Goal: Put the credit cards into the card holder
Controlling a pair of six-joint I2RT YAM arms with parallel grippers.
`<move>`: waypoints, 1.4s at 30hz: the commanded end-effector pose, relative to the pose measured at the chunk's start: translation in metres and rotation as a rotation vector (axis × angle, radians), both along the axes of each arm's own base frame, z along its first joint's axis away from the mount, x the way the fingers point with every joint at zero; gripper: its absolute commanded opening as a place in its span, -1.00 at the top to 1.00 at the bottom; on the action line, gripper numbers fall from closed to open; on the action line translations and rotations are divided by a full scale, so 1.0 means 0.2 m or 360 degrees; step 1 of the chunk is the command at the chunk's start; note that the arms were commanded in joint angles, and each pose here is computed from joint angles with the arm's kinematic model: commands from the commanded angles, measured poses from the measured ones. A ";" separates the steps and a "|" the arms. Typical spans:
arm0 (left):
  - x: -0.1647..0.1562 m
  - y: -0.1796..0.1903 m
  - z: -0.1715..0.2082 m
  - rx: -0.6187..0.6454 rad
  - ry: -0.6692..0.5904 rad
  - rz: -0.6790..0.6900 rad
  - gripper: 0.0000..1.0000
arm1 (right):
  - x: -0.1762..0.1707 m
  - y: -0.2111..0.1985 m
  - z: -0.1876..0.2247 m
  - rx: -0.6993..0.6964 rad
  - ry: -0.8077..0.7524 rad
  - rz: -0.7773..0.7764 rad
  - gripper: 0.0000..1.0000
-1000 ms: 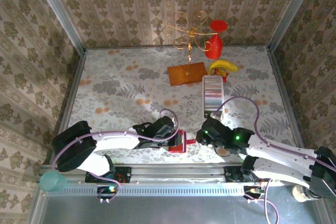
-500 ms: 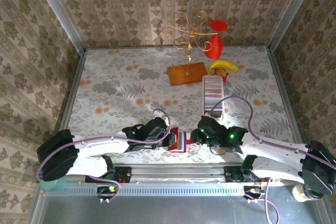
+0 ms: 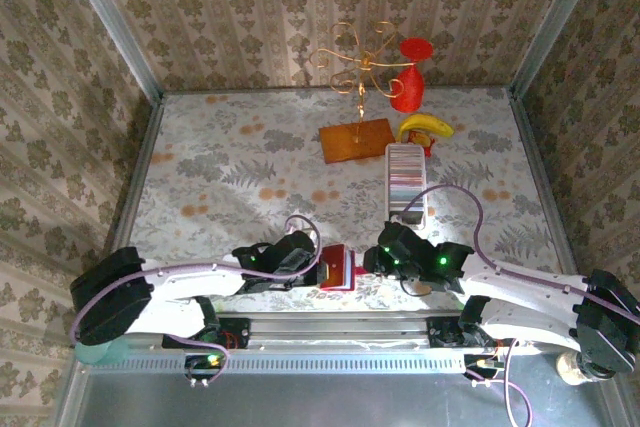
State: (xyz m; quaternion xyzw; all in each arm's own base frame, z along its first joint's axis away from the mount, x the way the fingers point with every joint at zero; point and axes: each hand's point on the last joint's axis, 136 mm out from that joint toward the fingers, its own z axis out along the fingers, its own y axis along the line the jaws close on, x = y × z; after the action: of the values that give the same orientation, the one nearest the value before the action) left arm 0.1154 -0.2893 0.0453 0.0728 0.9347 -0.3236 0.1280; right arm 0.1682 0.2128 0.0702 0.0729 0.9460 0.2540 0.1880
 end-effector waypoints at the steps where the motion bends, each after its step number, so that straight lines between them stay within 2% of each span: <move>1: -0.01 -0.03 0.01 -0.0012 0.0019 0.0001 0.97 | -0.01 -0.02 -0.04 -0.0022 0.0024 0.0003 0.32; 10: -0.01 0.00 -0.04 0.0061 0.0044 0.0017 0.99 | 0.00 0.00 -0.08 -0.0020 0.0055 0.0017 0.30; 20: -0.02 -0.01 -0.08 0.0143 0.0082 -0.0008 1.00 | -0.01 -0.03 -0.13 -0.0074 0.0084 -0.0002 0.38; 23: -0.02 -0.01 -0.09 0.0152 0.0084 -0.0007 1.00 | -0.02 -0.03 -0.14 -0.0075 0.0097 0.0000 0.48; 26: -0.02 0.00 -0.10 0.0168 0.0092 -0.0006 1.00 | -0.02 -0.03 -0.13 -0.0048 0.0093 0.0003 0.66; 33: -0.02 0.00 -0.10 0.0167 0.0100 -0.0004 1.00 | -0.02 0.00 -0.14 -0.0015 0.0102 0.0011 0.70; 39: -0.03 0.00 -0.12 0.0164 0.0111 -0.0003 1.00 | -0.01 0.06 -0.11 0.0074 0.0092 0.0032 1.00; 42: -0.03 0.00 -0.12 0.0164 0.0113 -0.0005 1.00 | 0.00 0.13 -0.07 0.0162 0.0073 0.0075 1.00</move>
State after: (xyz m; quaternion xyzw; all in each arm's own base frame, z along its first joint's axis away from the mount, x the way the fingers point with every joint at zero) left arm 0.1165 -0.2973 0.0341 0.0709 0.9442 -0.3029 0.1086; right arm 0.1667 0.2248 0.0502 0.0725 0.9458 0.2736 0.1590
